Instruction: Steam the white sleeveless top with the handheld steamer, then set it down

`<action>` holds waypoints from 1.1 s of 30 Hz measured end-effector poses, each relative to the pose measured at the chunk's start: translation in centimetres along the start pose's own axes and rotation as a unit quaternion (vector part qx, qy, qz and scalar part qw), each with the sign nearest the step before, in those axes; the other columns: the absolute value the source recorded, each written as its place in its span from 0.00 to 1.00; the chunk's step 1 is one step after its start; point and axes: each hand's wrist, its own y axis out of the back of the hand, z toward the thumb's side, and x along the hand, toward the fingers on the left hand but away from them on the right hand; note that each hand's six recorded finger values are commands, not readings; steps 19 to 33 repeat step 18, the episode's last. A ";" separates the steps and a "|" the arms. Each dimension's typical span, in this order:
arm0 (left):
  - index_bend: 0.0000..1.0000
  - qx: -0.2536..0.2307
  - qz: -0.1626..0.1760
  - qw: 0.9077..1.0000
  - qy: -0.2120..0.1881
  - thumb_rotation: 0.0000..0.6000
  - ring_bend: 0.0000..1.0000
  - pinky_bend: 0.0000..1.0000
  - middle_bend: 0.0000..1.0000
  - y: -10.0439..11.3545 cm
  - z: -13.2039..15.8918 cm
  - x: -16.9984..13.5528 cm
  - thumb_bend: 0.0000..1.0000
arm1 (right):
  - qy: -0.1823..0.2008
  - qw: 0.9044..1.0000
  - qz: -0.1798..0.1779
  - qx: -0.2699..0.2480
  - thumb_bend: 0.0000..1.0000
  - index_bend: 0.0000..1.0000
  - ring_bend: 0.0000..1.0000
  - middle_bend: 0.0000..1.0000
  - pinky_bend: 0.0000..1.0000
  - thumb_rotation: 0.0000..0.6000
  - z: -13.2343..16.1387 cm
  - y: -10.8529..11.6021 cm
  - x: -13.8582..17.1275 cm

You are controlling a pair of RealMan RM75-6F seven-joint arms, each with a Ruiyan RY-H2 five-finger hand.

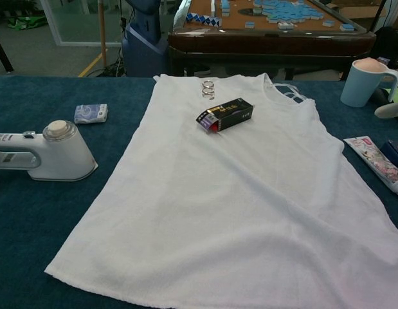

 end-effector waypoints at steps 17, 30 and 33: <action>0.05 0.004 0.071 0.997 0.004 1.00 0.04 0.11 0.07 2.9 -2.6 -8.6 0.09 | -0.128 0.988 -0.084 0.033 0.11 0.00 0.00 0.14 0.00 1.00 -4.1 2.8 6.9; 0.05 0.006 0.070 0.998 0.003 1.00 0.04 0.11 0.07 2.9 -2.5 -9.0 0.08 | -0.133 0.987 -0.086 0.032 0.11 0.00 0.00 0.14 0.00 1.00 -4.2 2.8 7.3; 0.05 0.006 0.070 0.998 0.003 1.00 0.04 0.11 0.07 2.9 -2.5 -9.0 0.08 | -0.133 0.987 -0.086 0.032 0.11 0.00 0.00 0.14 0.00 1.00 -4.2 2.8 7.3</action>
